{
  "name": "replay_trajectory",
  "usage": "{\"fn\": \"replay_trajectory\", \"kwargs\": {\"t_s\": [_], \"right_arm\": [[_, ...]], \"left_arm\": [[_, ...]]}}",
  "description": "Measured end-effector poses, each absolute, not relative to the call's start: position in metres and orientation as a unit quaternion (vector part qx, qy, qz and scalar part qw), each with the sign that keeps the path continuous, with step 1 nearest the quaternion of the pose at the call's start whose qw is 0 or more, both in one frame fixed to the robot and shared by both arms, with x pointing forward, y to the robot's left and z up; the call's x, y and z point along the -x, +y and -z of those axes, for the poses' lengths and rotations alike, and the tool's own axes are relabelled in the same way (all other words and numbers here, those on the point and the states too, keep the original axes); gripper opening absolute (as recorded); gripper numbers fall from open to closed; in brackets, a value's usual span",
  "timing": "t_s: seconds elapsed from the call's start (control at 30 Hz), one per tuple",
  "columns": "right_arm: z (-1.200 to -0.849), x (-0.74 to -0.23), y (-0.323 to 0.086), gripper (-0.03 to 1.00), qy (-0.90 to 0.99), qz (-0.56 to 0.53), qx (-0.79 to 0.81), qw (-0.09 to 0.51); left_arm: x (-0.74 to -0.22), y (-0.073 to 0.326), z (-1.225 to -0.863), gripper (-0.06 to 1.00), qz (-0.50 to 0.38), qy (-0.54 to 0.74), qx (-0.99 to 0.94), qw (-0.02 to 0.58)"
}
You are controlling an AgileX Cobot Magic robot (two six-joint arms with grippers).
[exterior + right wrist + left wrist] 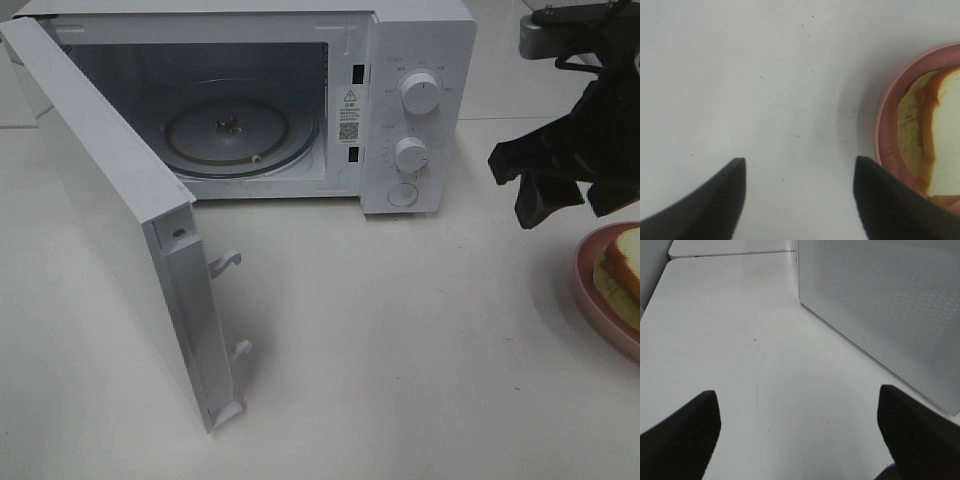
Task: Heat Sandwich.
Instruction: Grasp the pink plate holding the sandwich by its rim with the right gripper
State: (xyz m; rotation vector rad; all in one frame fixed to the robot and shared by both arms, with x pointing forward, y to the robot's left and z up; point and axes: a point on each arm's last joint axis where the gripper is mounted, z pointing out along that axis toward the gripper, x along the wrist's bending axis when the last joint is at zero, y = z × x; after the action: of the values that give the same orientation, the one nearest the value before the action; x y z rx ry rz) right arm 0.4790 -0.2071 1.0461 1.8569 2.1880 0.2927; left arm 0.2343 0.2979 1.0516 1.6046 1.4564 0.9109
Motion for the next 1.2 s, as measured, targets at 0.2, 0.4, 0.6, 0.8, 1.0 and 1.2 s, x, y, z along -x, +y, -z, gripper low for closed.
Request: {"fn": "replay_trajectory", "kwargs": {"t_s": [0.2, 0.4, 0.6, 0.8, 1.0, 1.2], "right_arm": [[-1.064, -0.479, -0.209, 0.84, 0.767, -0.075, -0.626, 0.122], [-1.071, -0.486, -0.229, 0.81, 0.749, -0.043, -0.655, 0.091], [-1.062, -0.5, -0.252, 0.77, 0.718, -0.037, -0.692, 0.067], [-1.047, -0.513, -0.262, 0.77, 0.706, -0.025, -0.705, 0.058], [-1.022, -0.53, -0.263, 0.76, 0.705, -0.016, -0.707, 0.052], [-0.986, -0.538, -0.263, 0.76, 0.7, -0.011, -0.713, 0.044]], "left_arm": [[-0.234, 0.298, -1.052, 0.79, -0.358, 0.572, -0.63, 0.385], [-0.234, 0.298, -1.052, 0.79, -0.358, 0.572, -0.63, 0.385], [-0.234, 0.298, -1.052, 0.79, -0.358, 0.572, -0.63, 0.385], [-0.234, 0.298, -1.052, 0.79, -0.358, 0.572, -0.63, 0.385], [-0.234, 0.298, -1.052, 0.79, -0.358, 0.572, -0.63, 0.385], [-0.234, 0.298, -1.052, 0.79, -0.358, 0.572, -0.63, 0.385]]}}
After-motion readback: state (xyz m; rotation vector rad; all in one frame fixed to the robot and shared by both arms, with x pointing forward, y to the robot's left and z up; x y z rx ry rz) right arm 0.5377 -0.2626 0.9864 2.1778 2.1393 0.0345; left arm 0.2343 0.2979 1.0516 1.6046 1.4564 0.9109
